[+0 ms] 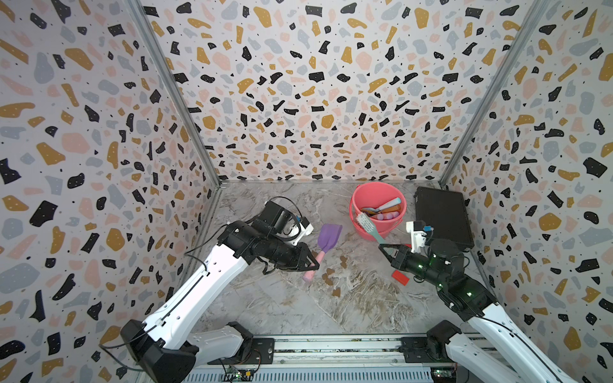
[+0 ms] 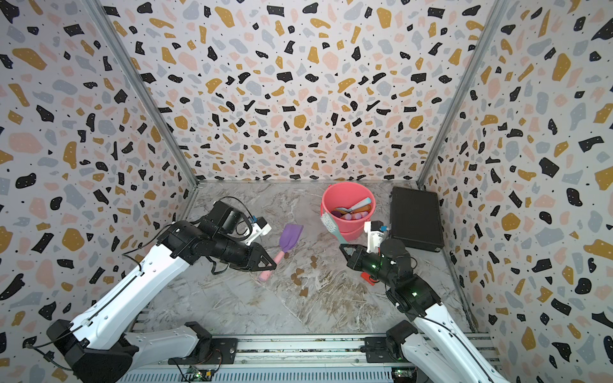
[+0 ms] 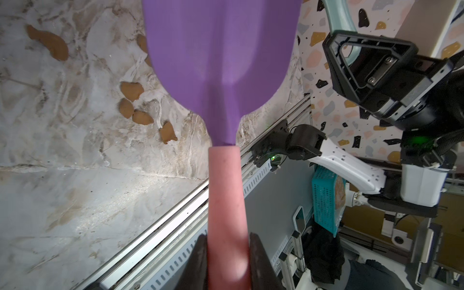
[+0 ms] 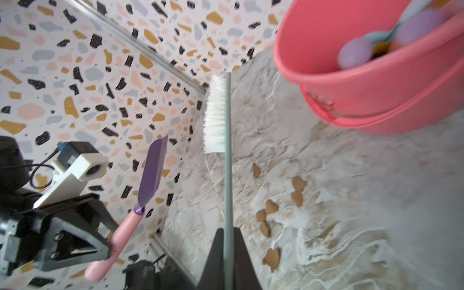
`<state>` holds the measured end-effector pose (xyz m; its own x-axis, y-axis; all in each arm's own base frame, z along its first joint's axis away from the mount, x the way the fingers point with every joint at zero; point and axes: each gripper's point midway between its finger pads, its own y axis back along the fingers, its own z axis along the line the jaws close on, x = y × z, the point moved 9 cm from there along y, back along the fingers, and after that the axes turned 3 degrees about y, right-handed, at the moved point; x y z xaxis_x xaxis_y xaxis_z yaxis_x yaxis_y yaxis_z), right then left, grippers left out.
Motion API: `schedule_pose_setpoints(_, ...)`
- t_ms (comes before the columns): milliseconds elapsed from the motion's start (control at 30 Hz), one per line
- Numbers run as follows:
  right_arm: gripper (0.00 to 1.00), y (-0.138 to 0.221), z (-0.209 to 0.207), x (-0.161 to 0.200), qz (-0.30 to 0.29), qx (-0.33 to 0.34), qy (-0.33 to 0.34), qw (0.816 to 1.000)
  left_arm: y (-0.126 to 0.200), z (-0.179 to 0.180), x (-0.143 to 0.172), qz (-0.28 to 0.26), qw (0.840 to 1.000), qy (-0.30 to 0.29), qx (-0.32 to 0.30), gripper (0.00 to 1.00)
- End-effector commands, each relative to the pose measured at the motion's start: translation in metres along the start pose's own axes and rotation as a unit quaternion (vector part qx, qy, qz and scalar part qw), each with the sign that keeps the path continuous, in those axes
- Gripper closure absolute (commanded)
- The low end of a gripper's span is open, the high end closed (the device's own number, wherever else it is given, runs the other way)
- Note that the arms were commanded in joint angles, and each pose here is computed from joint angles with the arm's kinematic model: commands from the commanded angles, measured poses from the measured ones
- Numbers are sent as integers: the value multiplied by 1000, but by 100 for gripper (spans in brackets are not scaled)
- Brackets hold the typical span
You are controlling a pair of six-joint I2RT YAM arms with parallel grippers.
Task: Brush the soil off the hand trowel and place it into the bucket
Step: Brush off the soil from the hand trowel, then place the hand trowel in the bucket.
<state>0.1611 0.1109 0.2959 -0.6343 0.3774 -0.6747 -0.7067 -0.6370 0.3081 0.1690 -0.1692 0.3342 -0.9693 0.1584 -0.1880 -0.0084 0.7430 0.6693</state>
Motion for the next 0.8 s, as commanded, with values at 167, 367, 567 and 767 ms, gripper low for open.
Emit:
schedule_pose_setpoints(167, 100, 87, -27, -27, -155, 307, 44, 938, 1, -54, -84, -112, 975, 103, 161, 100)
schedule_pose_setpoints(367, 100, 110, -48, -7, -165, 370, 1, 914, 3, -77, -141, -212, 937, 163, 225, 100)
schedule_pose_setpoints(567, 100, 114, -55, 9, -162, 341, -19, 926, -22, -76, -197, -251, 889, 263, 277, 100)
schedule_pose_setpoints(767, 100, 121, -56, 13, -154, 339, -13, 928, -78, -93, -238, -185, 870, 328, 320, 100)
